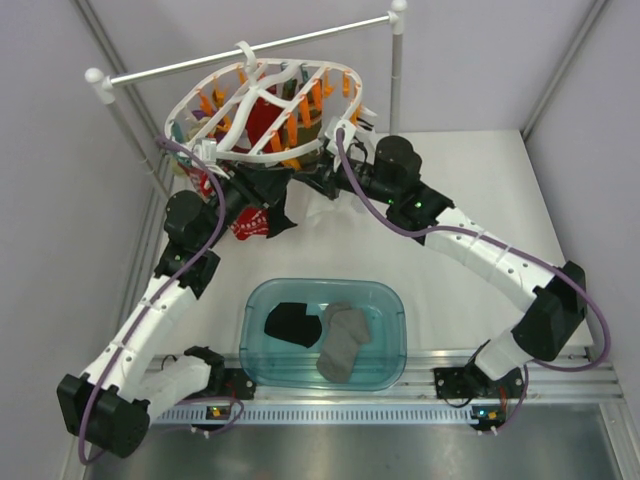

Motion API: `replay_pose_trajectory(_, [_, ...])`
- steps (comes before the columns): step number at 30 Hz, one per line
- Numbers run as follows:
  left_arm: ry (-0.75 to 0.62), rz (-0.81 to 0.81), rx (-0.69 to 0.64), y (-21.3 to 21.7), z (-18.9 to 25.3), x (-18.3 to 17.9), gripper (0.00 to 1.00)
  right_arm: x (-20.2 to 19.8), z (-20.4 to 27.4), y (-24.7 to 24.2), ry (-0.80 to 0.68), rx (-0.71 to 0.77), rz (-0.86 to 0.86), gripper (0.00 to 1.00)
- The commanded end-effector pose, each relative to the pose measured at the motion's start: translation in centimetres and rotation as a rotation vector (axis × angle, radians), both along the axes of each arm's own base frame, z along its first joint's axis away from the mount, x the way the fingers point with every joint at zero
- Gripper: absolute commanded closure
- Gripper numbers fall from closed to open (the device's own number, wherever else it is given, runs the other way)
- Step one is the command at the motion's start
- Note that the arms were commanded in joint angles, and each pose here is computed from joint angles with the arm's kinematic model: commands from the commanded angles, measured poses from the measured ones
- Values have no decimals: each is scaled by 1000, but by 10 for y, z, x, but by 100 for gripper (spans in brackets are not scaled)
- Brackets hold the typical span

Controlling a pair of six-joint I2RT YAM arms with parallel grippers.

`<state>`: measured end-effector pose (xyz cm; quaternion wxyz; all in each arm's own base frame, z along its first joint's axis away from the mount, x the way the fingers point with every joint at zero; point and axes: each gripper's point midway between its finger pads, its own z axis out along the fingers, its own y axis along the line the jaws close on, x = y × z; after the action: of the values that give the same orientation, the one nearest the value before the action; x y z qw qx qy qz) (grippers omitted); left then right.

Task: Clip the socks to the hanger
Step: Open the clamp at the hanger.

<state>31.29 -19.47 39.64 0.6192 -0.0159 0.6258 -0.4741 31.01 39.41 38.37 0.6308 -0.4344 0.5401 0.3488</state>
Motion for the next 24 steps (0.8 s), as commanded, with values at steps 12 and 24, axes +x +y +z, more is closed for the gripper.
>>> replay_pose_trajectory(12, [-100, -49, -85, -7, 37, -14, 47, -10, 27, 0, -43, 55, 24, 100])
replay_pose_trajectory(24, [-83, 85, -64, 9, 32, 5, 48, -14, 29, 3, -37, 64, 48, 100])
